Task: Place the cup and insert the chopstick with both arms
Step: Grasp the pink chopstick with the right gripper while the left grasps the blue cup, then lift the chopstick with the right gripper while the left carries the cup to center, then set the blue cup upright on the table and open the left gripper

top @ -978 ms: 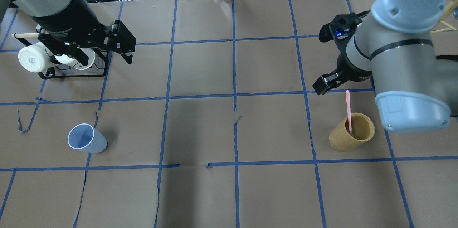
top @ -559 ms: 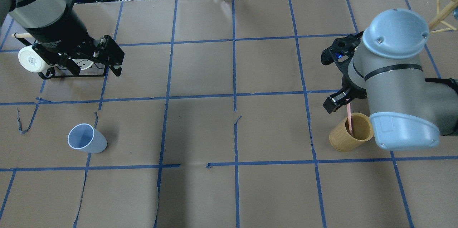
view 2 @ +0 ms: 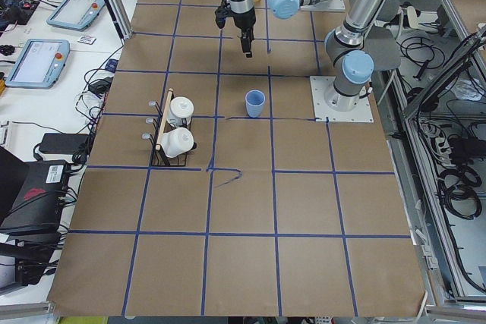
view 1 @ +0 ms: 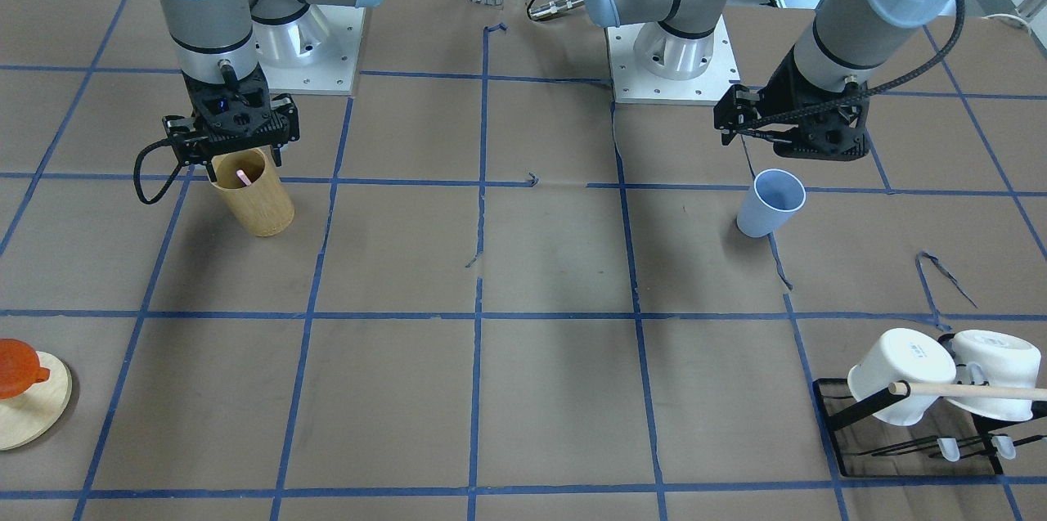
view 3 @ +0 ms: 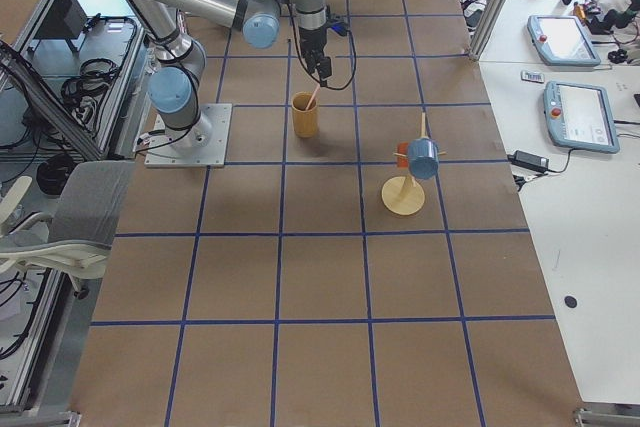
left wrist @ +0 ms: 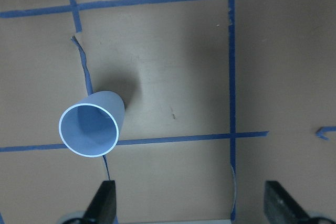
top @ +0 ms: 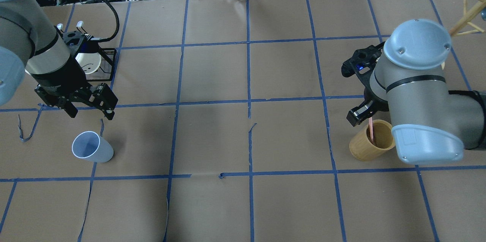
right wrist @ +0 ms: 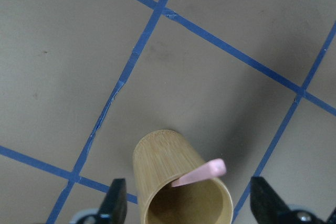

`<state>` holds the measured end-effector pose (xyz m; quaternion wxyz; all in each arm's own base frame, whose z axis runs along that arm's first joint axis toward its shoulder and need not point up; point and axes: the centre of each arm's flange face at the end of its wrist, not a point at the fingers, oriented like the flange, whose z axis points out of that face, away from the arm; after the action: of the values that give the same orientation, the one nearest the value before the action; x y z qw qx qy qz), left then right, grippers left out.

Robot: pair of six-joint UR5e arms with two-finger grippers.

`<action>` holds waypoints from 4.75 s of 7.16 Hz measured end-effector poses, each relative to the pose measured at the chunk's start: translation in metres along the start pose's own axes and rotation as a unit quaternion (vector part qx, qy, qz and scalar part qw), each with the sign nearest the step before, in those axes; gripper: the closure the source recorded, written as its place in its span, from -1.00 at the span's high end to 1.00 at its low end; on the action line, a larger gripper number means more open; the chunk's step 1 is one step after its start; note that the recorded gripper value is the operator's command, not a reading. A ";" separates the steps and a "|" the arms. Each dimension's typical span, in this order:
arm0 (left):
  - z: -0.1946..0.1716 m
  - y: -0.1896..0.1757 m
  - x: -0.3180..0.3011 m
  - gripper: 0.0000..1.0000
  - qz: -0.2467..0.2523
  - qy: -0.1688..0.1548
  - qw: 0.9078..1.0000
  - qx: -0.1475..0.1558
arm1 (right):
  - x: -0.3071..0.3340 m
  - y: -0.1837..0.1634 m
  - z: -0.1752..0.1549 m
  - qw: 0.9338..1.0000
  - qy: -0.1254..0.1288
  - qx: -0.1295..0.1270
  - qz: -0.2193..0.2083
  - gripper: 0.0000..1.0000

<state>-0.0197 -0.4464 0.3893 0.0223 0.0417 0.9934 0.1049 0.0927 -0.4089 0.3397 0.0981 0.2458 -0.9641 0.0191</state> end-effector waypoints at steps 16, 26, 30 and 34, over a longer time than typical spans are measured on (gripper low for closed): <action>0.107 -0.011 -0.042 -1.00 -0.049 0.002 0.998 0.032 | 0.027 -0.003 -0.009 0.997 -0.054 0.052 -0.010 -0.83; 0.013 -0.120 0.192 -1.00 -0.312 0.110 0.942 0.059 | 0.053 -0.018 -0.109 0.992 -0.087 0.036 0.089 -1.00; 0.035 -0.174 0.303 -1.00 -0.372 0.133 0.917 0.052 | 0.067 -0.033 -0.142 0.989 -0.089 0.056 0.105 -1.00; 0.073 -0.169 0.351 0.43 -0.353 0.105 0.929 0.022 | 0.081 -0.065 -0.156 0.980 -0.107 0.112 0.126 -1.00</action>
<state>-0.3785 -0.5653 0.2697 -0.0473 -0.3224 0.9426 0.0725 0.0817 -0.4909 0.5079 -0.0370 0.1324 -0.9840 0.1130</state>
